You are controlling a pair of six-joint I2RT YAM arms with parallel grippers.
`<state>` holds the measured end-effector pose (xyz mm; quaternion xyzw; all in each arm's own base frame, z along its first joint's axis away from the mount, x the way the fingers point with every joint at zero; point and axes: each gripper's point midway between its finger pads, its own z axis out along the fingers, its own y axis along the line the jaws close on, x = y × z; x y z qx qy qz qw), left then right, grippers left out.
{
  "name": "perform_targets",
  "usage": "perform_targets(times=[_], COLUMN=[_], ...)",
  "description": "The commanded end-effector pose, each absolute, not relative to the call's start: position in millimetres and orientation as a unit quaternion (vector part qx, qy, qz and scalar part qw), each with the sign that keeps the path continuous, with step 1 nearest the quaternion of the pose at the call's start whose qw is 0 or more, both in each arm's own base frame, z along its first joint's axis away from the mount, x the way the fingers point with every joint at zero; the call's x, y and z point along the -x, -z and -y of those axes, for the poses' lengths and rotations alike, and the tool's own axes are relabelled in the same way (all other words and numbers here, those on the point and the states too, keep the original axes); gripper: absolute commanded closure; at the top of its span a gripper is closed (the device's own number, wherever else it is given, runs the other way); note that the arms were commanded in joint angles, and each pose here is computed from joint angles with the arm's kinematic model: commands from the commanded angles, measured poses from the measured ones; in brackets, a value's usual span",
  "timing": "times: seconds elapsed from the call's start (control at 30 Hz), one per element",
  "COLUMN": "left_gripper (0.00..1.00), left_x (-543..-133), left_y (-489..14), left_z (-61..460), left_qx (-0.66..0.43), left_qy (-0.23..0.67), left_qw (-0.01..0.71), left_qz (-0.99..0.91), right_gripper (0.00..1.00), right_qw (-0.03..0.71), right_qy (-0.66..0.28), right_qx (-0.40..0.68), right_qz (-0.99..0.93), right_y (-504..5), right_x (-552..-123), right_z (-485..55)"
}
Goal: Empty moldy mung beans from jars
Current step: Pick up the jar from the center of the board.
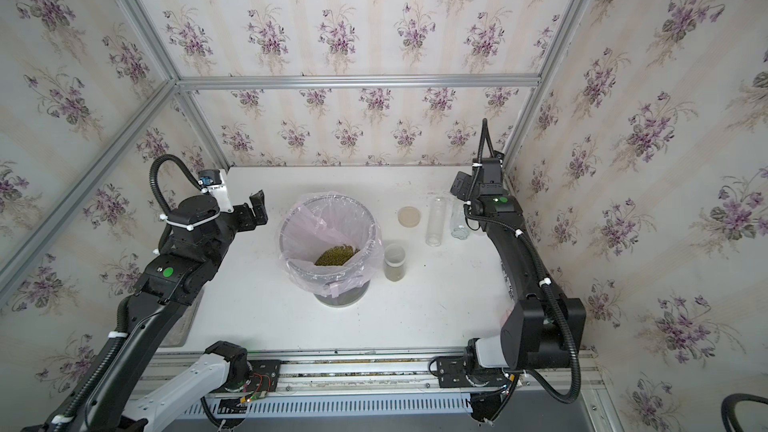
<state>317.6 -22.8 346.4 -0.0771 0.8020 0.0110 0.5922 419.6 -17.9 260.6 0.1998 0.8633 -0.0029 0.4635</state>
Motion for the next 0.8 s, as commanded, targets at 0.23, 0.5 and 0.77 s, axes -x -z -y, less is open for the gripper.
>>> perform_targets(times=[0.23, 0.5, 0.77], left_gripper=[0.00, 0.00, 0.01], left_x=[-315, -313, -312], left_y=[-354, -356, -354], left_z=[11, 8, 7], left_qx=[0.112, 0.111, 0.107], left_qy=[-0.024, -0.033, -0.040], left_qw=[0.606, 0.608, 0.606], left_qz=[-0.787, -0.785, -0.787], right_gripper=[0.00, 0.00, 0.00], right_qw=[0.526, 0.573, 0.567], right_qy=[-0.134, -0.174, -0.170], right_qx=[-0.179, -0.155, -0.148], right_qz=[-0.820, -0.785, -0.792], right_y=[-309, -326, -320], right_x=[-406, -391, -394], right_z=[-19, -28, -30])
